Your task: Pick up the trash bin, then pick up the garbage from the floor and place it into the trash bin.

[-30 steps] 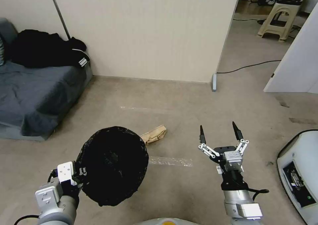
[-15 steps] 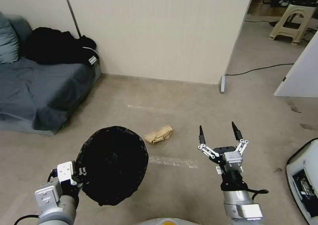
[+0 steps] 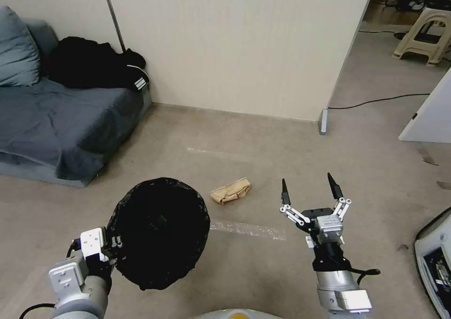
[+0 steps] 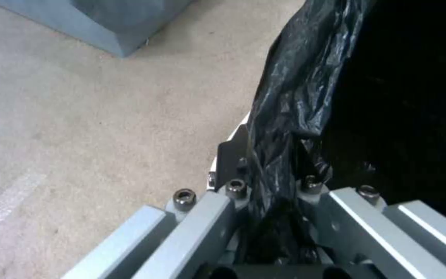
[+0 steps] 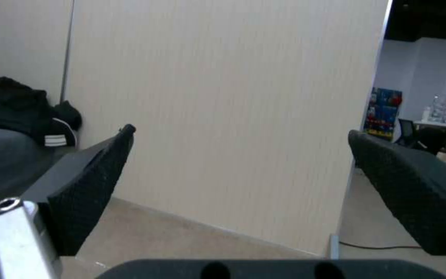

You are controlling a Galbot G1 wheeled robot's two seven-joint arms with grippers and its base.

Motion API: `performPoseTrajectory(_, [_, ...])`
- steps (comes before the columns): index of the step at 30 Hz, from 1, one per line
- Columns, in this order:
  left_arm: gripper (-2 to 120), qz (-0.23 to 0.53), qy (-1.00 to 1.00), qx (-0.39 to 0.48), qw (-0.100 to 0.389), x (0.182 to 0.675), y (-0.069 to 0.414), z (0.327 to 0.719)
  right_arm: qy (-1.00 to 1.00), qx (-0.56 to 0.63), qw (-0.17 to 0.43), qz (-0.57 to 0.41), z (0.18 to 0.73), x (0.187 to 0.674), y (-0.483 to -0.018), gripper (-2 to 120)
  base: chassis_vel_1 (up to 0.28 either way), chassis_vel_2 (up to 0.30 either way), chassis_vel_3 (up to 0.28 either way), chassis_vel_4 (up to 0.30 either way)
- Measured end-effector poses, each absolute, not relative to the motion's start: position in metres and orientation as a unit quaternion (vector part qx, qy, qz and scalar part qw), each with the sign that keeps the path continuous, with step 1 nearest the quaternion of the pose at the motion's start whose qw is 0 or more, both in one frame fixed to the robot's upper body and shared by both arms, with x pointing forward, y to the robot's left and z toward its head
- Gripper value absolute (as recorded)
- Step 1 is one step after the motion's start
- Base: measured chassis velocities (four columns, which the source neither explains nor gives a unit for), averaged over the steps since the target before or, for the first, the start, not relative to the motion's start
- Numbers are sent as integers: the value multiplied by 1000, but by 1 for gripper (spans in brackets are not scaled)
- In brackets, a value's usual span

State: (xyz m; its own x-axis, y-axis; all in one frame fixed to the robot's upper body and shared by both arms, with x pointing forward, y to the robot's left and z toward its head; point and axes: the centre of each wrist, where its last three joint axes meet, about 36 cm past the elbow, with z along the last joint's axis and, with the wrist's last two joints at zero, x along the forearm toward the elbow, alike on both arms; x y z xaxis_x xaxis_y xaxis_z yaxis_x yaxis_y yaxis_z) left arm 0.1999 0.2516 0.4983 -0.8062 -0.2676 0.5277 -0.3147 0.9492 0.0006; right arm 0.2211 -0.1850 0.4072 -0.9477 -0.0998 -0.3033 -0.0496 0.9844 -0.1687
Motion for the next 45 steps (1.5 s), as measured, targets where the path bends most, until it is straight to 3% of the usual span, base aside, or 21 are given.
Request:
performPoseTrajectory(15, [0, 43, -950, 153, 270, 200, 251, 498, 984, -43, 155, -80, 406, 220, -186, 100, -3, 4, 5, -4])
performPoseTrajectory(35, [0, 43, -950, 153, 269, 201, 252, 498, 981, -55, 168, -77, 404, 223, -186, 100, -143, 136, 136, -141])
performPoseTrajectory(45, [0, 41, -951, 152, 267, 206, 253, 499, 976, -82, 163, -120, 395, 258, -202, 100, 20, -12, -16, 10])
